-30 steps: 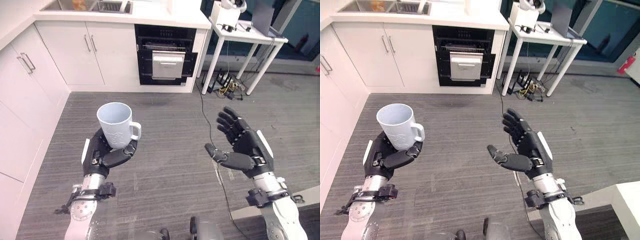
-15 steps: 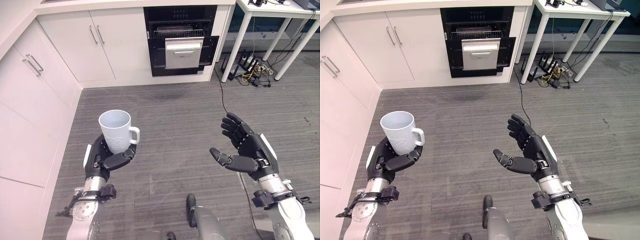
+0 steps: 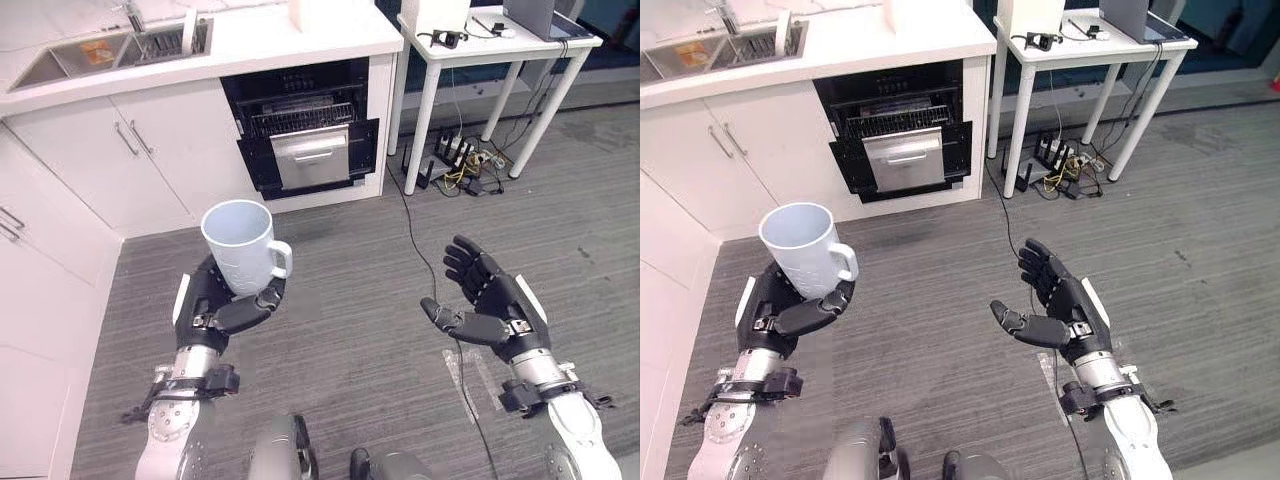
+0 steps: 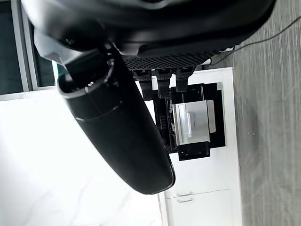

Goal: Place the dishes in the dishwasher.

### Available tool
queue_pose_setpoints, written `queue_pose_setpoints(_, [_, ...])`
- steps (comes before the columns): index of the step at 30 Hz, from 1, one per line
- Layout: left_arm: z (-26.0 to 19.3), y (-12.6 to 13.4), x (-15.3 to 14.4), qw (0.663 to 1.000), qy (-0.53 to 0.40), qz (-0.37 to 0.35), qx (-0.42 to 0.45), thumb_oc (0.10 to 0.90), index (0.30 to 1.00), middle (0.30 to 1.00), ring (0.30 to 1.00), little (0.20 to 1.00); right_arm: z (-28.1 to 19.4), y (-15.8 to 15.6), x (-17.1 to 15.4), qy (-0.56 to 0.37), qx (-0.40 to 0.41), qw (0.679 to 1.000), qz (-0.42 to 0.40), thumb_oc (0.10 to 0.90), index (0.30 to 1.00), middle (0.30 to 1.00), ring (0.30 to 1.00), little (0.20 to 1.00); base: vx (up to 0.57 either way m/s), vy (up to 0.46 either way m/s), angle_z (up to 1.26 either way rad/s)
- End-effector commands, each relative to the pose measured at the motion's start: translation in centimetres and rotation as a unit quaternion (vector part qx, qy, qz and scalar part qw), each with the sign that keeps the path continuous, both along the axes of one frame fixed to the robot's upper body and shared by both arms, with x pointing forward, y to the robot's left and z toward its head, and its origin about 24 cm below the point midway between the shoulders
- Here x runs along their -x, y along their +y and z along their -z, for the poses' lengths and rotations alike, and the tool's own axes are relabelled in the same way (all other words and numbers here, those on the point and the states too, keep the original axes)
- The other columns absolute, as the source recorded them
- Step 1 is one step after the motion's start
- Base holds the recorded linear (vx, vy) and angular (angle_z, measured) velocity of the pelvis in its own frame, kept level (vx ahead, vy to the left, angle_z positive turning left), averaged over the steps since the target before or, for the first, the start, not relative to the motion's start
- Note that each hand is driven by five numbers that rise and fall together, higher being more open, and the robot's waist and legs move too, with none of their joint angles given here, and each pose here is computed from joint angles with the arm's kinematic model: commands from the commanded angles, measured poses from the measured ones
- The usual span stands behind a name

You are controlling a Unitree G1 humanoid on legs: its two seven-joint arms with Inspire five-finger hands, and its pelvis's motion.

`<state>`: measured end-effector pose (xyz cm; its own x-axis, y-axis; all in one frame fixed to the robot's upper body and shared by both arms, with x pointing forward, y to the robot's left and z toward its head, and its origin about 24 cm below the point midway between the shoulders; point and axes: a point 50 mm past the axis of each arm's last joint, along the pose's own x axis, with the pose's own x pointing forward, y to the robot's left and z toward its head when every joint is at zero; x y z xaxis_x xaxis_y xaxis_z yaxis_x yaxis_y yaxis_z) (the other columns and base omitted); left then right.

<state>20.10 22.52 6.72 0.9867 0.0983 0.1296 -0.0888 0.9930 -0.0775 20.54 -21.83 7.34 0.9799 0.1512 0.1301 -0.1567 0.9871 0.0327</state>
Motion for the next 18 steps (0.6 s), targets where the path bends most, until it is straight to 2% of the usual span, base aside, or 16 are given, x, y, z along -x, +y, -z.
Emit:
queue_pose_setpoints(1, [-5.5,0.4,-0.8,0.987,-0.158,0.017,0.003,0.4,0.3,0.3,0.3,0.3,-5.7,0.1,-0.1,-0.15,0.006,0.989,-0.012,0.8,0.9,0.9,0.9,0.9,0.31,0.254,0.19])
queue_pose_setpoints(4, [-5.4,0.2,-0.9,0.987,-0.158,0.011,0.004,0.4,0.3,0.3,0.3,0.3,-5.8,0.2,-0.1,-0.145,0.014,0.989,-0.025,0.8,0.9,0.9,0.9,0.9,0.32,0.235,0.2])
queue_pose_setpoints(7, [-5.6,0.5,-1.0,0.988,-0.156,0.0,0.006,0.4,0.3,0.3,0.3,0.3,-5.9,0.0,0.4,-0.142,0.016,0.989,-0.033,0.8,0.9,0.9,0.9,0.9,0.36,0.309,-0.6])
queue_pose_setpoints(18, [-7.0,-0.1,-1.7,0.984,-0.177,0.016,-0.02,0.4,0.3,0.3,0.3,0.3,-6.3,0.6,0.0,-0.161,-0.005,0.987,-0.021,0.8,0.9,0.9,0.9,0.9,0.23,0.189,-0.01])
